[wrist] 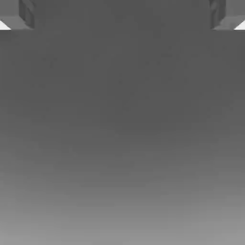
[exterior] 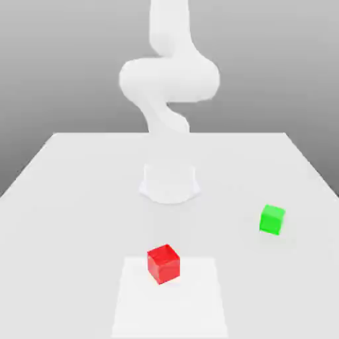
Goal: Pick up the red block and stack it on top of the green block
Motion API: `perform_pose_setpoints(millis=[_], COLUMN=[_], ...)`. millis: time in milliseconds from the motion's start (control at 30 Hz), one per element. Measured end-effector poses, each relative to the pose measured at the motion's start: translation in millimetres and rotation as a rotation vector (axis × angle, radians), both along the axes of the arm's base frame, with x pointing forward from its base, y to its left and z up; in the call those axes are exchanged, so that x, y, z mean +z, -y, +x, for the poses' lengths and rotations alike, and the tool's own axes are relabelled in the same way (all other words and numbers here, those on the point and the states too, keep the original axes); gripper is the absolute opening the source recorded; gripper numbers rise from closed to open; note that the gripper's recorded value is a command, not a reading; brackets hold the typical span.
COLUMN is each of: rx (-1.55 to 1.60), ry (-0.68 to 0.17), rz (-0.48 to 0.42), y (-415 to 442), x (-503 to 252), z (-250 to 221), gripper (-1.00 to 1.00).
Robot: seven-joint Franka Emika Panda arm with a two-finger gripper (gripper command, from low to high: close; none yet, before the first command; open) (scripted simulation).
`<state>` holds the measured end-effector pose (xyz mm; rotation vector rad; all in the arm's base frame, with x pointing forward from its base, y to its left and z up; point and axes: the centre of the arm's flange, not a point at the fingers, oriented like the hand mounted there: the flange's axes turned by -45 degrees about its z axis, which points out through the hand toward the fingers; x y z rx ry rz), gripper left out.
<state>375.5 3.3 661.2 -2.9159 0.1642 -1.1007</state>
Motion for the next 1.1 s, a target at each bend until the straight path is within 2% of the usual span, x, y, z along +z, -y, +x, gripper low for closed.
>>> perform_pose_setpoints(millis=[133, 300, 433, 600, 867, 900, 1100], rx=[-0.16, -0.377, -0.576, -0.839, -0.889, -0.889, -0.888], ry=[-0.144, -0.317, -0.458, -0.628, -0.657, -0.658, -0.656], rz=[0.091, 0.192, 0.267, 0.343, 0.355, 0.354, 0.355], y=[-0.1, 6.6, 12.9, 15.9, 15.5, 15.5, 15.5], x=[-99.1, -224.2, -325.2, -434.4, -511.2, -516.1, -518.4], z=[38.9, 53.3, 37.6, -13.8, -24.8, -25.6, -25.7], gripper=[0.0, 0.0, 0.0, 0.0, 0.0, -1.0, -1.0])
